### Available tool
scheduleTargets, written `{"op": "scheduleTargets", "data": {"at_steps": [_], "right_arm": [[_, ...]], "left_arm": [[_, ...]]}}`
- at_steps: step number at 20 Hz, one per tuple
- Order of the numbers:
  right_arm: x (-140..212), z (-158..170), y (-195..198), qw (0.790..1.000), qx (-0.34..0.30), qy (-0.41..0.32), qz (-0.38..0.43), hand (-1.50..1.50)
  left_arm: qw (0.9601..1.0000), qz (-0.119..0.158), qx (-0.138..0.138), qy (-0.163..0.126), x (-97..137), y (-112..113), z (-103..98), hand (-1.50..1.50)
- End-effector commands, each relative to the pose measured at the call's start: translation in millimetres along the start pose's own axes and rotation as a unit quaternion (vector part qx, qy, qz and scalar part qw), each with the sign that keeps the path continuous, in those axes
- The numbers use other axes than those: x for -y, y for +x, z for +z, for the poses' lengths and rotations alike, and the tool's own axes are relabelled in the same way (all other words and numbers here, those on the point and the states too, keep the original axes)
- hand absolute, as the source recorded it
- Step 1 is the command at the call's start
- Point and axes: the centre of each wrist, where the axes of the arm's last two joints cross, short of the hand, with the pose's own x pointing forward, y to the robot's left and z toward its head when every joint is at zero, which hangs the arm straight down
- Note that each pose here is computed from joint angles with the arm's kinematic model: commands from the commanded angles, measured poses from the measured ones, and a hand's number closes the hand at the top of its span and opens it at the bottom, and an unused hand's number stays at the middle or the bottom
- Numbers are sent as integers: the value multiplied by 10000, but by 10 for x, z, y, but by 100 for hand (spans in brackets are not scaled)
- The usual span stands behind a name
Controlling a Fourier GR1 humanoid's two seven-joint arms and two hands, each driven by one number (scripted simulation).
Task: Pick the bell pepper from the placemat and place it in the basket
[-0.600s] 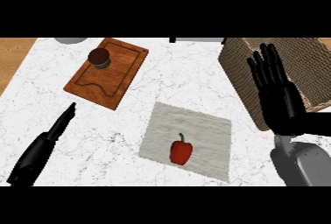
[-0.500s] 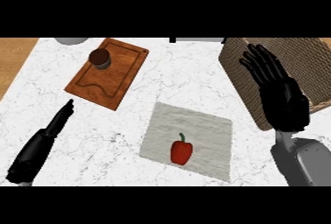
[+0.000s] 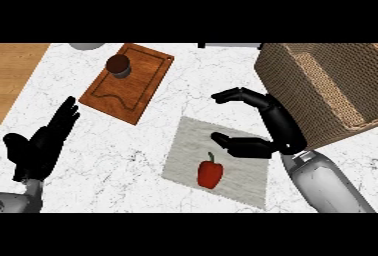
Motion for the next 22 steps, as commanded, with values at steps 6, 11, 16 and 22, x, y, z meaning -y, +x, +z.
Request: {"op": "scheduleTargets", "data": {"at_steps": [6,11,16,22], "right_arm": [[-1436,-422,434,9951,-404,-184,887,-150],[-1401,-739,792,9710,-1588,403,1743,-150],[-946,-1016,762,8910,-2618,316,3697,-150],[-573,-1415,1566,8503,-3425,602,3950,-150]], "left_arm": [[9990,278,-310,149,-14,130,-202,0],[9979,314,-449,346,38,55,-233,0],[9972,263,-585,382,-57,22,-196,0],[9979,241,-512,313,-90,32,-176,0]]}}
